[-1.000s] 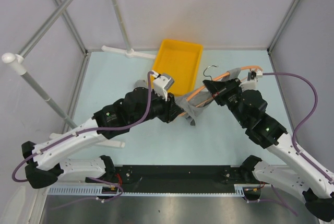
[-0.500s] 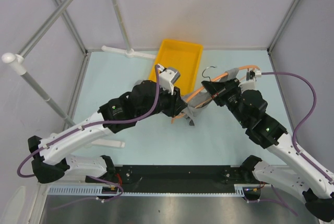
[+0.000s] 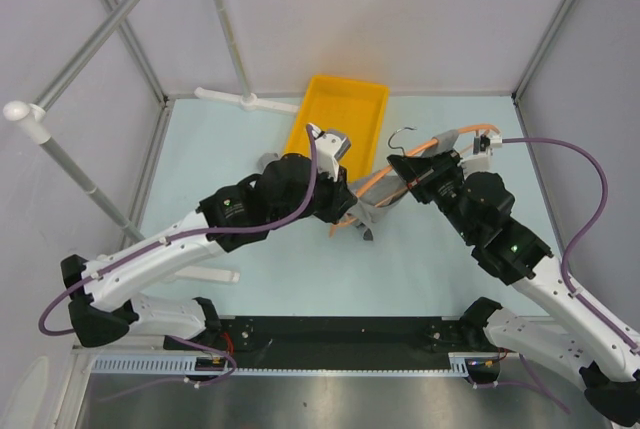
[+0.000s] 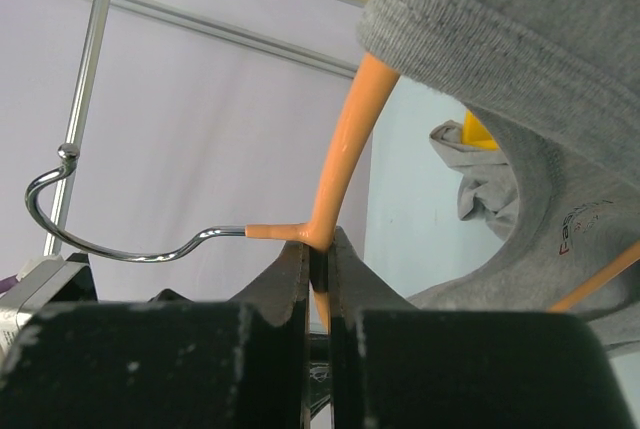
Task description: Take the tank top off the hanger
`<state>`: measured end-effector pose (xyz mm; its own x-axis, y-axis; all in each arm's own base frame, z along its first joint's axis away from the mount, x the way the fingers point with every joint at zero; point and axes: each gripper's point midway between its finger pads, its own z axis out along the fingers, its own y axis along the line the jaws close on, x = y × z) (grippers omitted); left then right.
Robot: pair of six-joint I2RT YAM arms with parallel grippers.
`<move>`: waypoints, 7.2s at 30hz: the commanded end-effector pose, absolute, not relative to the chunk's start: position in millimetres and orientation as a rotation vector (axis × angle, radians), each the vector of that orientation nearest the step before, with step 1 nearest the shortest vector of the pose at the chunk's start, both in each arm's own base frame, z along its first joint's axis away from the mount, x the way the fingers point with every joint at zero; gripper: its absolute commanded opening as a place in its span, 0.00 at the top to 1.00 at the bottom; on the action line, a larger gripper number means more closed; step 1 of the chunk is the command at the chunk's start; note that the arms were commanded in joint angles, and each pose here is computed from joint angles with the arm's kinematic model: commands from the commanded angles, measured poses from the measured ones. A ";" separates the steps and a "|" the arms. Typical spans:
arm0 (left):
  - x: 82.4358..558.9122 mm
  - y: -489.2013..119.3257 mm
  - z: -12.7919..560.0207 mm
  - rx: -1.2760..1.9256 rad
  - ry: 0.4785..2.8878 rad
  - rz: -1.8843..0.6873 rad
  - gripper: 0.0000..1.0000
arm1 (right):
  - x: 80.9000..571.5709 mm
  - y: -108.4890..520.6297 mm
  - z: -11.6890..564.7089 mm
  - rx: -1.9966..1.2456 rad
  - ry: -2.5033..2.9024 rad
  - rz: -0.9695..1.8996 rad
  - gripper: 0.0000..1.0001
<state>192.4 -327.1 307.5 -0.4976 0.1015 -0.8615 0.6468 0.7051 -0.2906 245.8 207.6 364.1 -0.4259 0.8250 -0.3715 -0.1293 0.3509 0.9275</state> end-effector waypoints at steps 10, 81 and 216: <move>211.5 -320.5 299.9 0.523 2.040 -0.602 1.00 | 231.8 191.4 412.5 0.625 1.504 1.336 1.00; 390.3 -332.8 241.0 0.259 2.002 -0.766 1.00 | 15.3 190.0 415.6 0.028 1.970 2.282 1.00; 216.5 -203.2 390.4 -1.116 1.482 -1.979 1.00 | 132.1 239.4 264.1 -0.522 1.520 0.974 1.00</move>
